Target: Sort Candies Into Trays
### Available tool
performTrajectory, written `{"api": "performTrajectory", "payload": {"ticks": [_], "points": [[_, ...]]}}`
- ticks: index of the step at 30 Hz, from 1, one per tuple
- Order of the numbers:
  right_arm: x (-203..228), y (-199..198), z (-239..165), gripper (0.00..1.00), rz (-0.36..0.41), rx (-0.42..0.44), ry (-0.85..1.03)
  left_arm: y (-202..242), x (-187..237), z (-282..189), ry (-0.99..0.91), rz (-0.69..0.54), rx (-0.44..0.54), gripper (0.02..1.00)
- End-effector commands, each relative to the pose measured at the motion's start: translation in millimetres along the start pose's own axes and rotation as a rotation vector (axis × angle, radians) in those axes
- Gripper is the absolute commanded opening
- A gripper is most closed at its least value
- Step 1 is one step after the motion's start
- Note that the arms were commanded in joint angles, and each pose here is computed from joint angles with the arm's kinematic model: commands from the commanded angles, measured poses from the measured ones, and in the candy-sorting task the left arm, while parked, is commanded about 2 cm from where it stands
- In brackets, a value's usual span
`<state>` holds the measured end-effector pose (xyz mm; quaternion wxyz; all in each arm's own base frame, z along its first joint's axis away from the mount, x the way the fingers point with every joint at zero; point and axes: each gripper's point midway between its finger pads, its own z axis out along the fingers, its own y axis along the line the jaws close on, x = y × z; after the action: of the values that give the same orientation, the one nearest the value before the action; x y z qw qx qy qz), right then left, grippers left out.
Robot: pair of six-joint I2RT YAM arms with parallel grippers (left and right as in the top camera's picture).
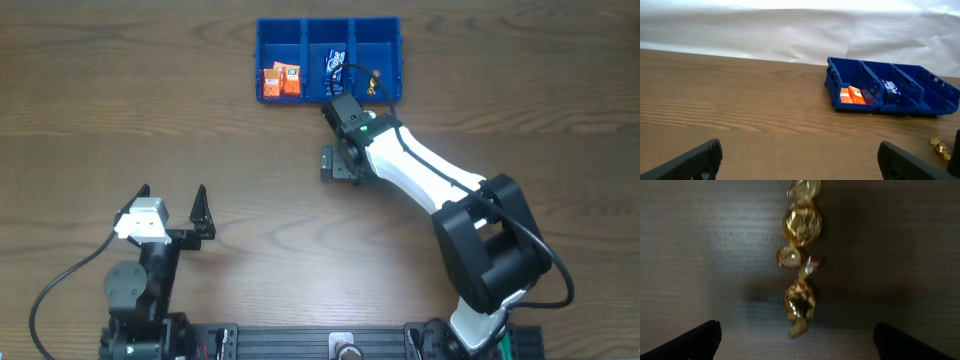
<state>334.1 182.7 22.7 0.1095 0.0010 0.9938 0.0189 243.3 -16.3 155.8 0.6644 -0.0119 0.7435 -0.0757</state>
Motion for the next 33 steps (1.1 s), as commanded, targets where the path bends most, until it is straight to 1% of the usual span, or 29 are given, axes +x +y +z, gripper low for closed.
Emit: {"api": "performTrajectory", "payload": {"ticks": [1, 3, 5, 6, 8, 10, 12, 14, 18, 22, 24, 26, 27, 28, 30, 32, 33], "points": [[3, -13, 25, 1.0, 0.026, 0.058, 0.03, -1, 17, 2, 0.041, -0.009, 0.013, 0.998], [2, -12, 29, 0.991, 0.027, 0.056, 0.027, -1, 17, 2, 0.041, -0.009, 0.013, 0.998], [1, -11, 29, 0.943, 0.027, 0.053, 0.022, -1, 17, 2, 0.041, -0.009, 0.013, 0.998], [1, -11, 29, 0.89, 0.027, 0.052, 0.021, -1, 17, 2, 0.041, -0.009, 0.013, 0.996], [1, -11, 29, 0.741, 0.027, 0.053, 0.021, -1, 17, 2, 0.041, -0.009, 0.013, 0.998], [0, -10, 29, 0.617, 0.028, 0.051, 0.017, -1, 17, 2, 0.041, -0.009, 0.013, 0.998], [0, -10, 29, 0.439, 0.028, 0.051, 0.017, -1, 17, 2, 0.041, -0.009, 0.013, 0.998], [0, -10, 29, 0.308, 0.028, 0.051, 0.017, -1, 17, 2, 0.041, -0.009, 0.012, 0.998], [0, -10, 29, 0.178, 0.028, 0.051, 0.017, -1, 17, 2, 0.041, -0.009, 0.013, 0.998], [0, -11, 24, 0.123, 0.028, 0.05, 0.016, -1, 17, 2, 0.041, -0.009, 0.013, 0.998], [-1, -12, 9, 0.121, 0.029, 0.043, 0.001, -1, 17, 2, 0.041, -0.009, 0.013, 0.998], [-13, -15, -27, 0.123, 0.036, 0.035, -0.078, -1, 17, 2, 0.041, -0.009, 0.013, 0.998], [-26, -21, -55, 0.123, 0.047, 0.049, -0.165, -1, 17, 2, 0.041, -0.009, 0.013, 0.998], [-34, -24, -70, 0.121, 0.053, 0.061, -0.216, -1, 17, 2, 0.041, -0.009, 0.013, 0.998], [-63, -37, -103, 0.086, 0.058, 0.117, -0.344, -1, 17, 2, 0.041, -0.009, 0.013, 0.998], [-97, -42, -130, 0.073, 0.039, 0.133, -0.44, -1, 17, 2, 0.041, -0.009, 0.013, 0.998], [-120, -44, -144, 0.073, 0.028, 0.126, -0.498, -1, 17, 2, 0.041, -0.009, 0.013, 0.998]]}}
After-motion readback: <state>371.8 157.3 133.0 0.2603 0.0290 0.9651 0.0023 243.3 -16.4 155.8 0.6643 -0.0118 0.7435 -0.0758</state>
